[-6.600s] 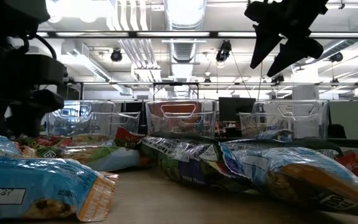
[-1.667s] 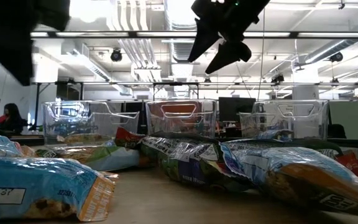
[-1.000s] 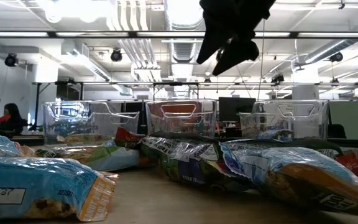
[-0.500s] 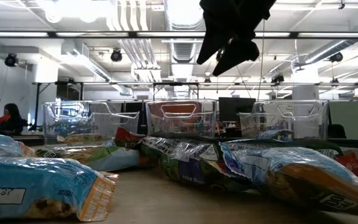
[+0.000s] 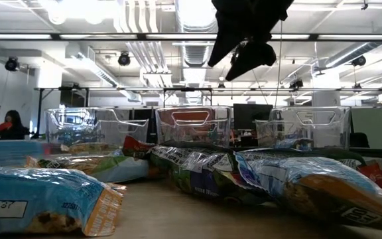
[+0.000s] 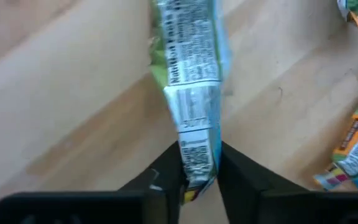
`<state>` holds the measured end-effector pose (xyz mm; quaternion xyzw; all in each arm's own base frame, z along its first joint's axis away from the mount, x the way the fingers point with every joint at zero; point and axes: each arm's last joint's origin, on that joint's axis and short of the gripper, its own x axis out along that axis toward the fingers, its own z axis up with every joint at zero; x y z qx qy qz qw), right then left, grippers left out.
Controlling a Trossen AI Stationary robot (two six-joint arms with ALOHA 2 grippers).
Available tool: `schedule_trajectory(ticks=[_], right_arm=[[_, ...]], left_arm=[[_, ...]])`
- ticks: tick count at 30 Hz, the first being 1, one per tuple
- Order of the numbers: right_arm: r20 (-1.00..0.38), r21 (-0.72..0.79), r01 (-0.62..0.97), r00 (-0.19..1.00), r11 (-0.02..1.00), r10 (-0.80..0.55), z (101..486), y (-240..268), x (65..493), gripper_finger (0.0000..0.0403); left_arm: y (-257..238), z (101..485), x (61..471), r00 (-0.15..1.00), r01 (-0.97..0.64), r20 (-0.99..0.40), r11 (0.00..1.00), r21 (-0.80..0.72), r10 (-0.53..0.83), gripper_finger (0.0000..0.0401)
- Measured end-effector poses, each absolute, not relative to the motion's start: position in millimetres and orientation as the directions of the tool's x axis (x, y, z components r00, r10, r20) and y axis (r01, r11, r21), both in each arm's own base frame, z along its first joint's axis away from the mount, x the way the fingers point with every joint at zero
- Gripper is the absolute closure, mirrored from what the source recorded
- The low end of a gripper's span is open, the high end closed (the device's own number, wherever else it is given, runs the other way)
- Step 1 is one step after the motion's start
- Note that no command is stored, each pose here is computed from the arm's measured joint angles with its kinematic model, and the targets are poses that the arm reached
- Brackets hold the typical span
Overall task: Pick and place Granola Bars by type
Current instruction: Put the red granola bar into the middle transparent bin
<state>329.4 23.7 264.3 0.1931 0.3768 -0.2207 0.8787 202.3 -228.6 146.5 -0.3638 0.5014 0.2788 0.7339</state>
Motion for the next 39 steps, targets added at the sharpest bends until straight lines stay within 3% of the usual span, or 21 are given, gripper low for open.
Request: schedule_trajectory(ticks=[5, 13, 18, 25, 39], right_arm=[[-0.704, 0.258, 0.385, 0.703, 0.886, -0.100, 270, 29, 337, 0.0077], [-0.643, 0.126, 0.207, 0.761, 0.970, -0.079, 276, 30, 343, 0.0077], [-0.601, 0.177, 0.145, 0.799, 0.973, -0.010, 284, 32, 347, 0.0077], [-0.548, 0.194, 0.120, 0.836, 0.974, 0.006, 291, 33, 351, 0.0077], [-0.549, 0.196, 0.122, 0.836, 0.973, 0.006, 291, 33, 351, 0.0077]], left_arm=[[-219, 155, 200, 0.383, -0.714, -0.914, 0.670, -0.201, 0.134, 0.0374], [-184, 200, 200, 0.477, -0.583, -0.872, 0.782, -0.219, 0.111, 0.0376], [-152, 231, 202, 0.561, -0.504, -0.821, 0.829, -0.241, 0.103, 0.0377], [-118, 258, 212, 0.659, -0.393, -0.744, 0.893, -0.220, 0.107, 0.0377], [-93, 266, 245, 0.752, -0.290, -0.652, 0.936, -0.198, 0.095, 0.0377]])
